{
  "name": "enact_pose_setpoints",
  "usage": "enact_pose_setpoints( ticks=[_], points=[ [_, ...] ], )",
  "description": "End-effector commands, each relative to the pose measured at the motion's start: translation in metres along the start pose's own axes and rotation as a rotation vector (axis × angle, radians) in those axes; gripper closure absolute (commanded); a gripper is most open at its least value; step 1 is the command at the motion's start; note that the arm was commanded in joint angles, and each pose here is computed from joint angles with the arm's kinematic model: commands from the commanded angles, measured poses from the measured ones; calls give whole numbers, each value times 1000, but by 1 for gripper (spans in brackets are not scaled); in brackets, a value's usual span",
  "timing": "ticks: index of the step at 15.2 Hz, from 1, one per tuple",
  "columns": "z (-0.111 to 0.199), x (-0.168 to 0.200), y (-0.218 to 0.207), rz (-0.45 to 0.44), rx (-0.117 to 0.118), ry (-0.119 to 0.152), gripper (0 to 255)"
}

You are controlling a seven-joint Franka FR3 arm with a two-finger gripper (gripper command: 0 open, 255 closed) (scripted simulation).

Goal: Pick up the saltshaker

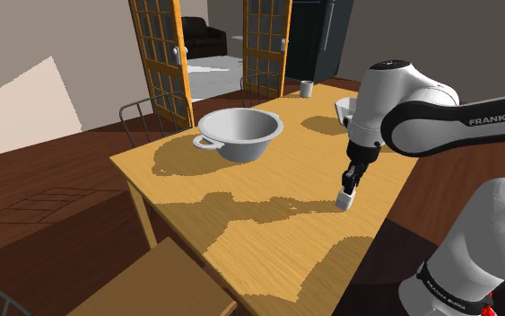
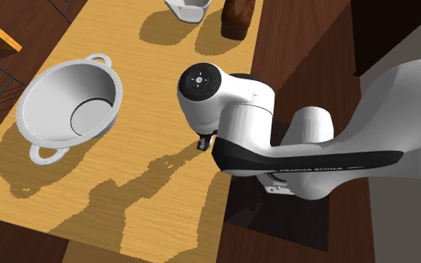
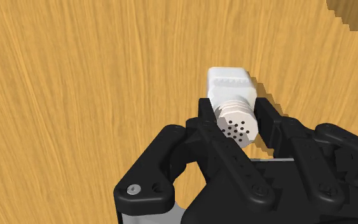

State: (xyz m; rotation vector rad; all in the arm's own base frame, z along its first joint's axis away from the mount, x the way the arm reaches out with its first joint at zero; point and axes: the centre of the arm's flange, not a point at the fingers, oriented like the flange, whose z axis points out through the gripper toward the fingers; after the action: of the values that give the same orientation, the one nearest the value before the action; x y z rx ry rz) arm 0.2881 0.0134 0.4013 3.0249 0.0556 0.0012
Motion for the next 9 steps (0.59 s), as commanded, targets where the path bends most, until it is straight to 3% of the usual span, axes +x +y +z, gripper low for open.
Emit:
enact_pose_setpoints(
  ticks=[1,4,9],
  points=[
    [1,0,0,0,-1,-2,255],
    [0,-1,-1,0,-1,-2,255],
    [-26,-1,2,0,-1,-2,255]
  ],
)
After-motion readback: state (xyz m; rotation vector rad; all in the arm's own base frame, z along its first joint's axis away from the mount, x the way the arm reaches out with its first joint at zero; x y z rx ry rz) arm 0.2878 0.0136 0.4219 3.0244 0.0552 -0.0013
